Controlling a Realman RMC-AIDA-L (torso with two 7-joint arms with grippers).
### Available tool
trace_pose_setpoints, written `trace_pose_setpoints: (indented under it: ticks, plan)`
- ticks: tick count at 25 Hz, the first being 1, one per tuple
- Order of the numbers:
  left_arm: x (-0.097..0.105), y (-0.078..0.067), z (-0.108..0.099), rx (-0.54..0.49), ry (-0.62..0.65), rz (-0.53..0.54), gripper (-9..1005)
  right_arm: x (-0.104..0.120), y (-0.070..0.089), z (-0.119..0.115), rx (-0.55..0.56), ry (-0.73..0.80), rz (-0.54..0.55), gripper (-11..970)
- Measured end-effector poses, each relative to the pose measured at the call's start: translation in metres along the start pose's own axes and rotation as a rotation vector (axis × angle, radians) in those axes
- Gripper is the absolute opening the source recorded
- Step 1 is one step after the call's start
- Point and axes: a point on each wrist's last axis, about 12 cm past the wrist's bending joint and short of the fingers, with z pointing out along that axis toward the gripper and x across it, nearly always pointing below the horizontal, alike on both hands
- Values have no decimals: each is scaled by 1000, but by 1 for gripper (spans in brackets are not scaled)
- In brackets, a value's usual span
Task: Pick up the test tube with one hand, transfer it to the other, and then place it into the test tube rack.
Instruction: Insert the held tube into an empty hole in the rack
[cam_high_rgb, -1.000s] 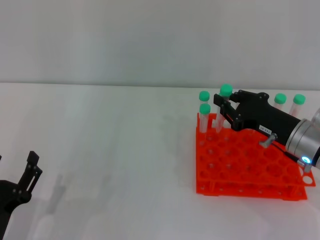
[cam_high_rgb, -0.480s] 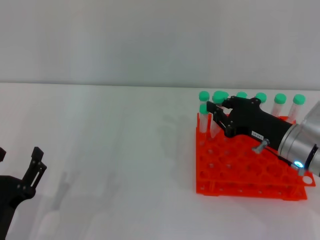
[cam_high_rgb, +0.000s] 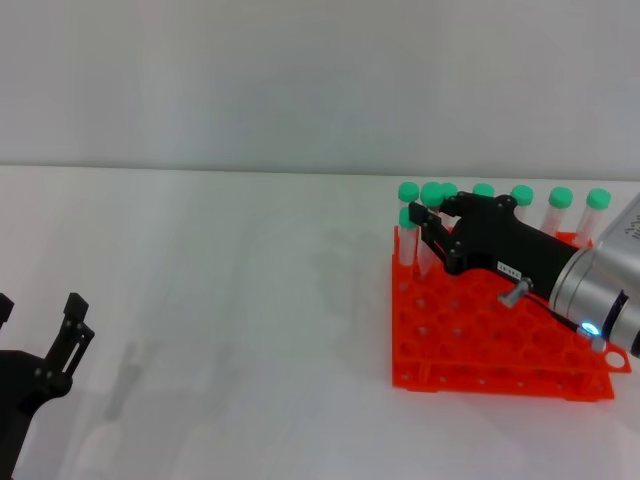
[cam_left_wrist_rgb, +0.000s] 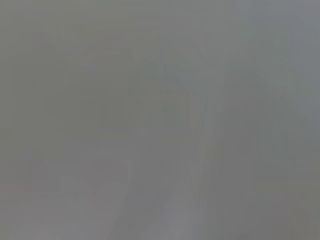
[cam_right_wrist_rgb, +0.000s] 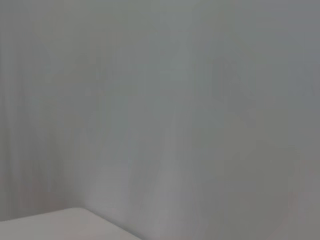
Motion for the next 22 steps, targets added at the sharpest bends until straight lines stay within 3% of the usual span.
trace_pose_setpoints:
  ticks: [22]
  plan:
    - [-1,5,-1,-10,1,5,866,-2,-5,-4,39,-36,33,279]
